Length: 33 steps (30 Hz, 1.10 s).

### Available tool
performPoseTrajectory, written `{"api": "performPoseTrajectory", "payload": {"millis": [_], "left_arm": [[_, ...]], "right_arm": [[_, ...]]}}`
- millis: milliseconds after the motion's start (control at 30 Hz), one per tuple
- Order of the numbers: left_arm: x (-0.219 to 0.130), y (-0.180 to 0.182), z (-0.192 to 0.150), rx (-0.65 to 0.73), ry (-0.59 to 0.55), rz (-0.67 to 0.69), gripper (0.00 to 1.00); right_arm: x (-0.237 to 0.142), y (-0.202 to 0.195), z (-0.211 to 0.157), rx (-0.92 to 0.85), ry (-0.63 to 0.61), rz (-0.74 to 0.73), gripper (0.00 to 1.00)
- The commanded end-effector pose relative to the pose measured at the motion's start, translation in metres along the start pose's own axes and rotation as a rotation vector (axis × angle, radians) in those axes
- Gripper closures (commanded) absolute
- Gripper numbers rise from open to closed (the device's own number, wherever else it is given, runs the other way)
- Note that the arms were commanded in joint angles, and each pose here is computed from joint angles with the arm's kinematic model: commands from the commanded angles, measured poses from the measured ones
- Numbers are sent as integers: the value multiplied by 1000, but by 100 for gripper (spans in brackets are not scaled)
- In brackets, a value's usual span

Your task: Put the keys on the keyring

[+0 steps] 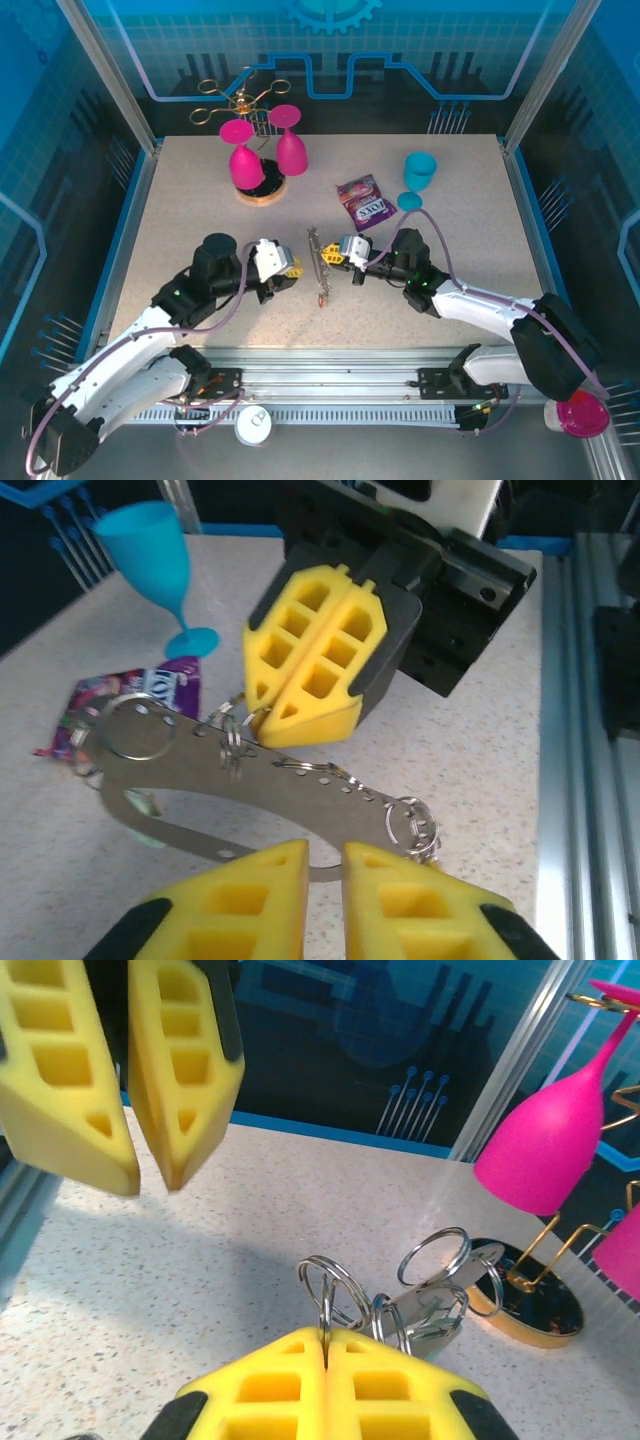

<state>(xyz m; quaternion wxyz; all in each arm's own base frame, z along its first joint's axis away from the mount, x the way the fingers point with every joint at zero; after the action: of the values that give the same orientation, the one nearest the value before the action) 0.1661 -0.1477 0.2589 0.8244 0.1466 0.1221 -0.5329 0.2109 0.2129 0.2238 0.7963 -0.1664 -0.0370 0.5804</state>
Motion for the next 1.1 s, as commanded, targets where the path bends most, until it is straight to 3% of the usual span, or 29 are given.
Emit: {"api": "performPoseTrajectory", "payload": {"millis": [0,167,433,600,1067], "left_arm": [[1,-6,12,37,-76,-120,93],[5,-10,9,18,-99,-201,100],[22,-2,4,23,-76,-207,86],[31,4,3,35,-75,-197,72],[40,8,2,53,-83,-198,60]], "right_arm": [[-6,-5,20,2,-45,33,100],[-9,-3,20,23,-11,45,100],[-14,2,25,-14,21,89,100],[-15,5,28,-34,22,128,100],[-14,8,32,-58,15,205,100]]}}
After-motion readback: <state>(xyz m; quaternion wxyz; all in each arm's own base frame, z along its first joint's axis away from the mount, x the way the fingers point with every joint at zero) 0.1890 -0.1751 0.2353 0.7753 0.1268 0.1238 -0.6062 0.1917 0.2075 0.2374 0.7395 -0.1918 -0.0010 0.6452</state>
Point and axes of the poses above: each hand's point on the last joint's axis, 136 mm out from that joint toward the fingers, its own x axis out along the fingers, its own y axis along the line the jaws close on, z = x × y, the point moved 10 cm from there along -x, back along the fingers
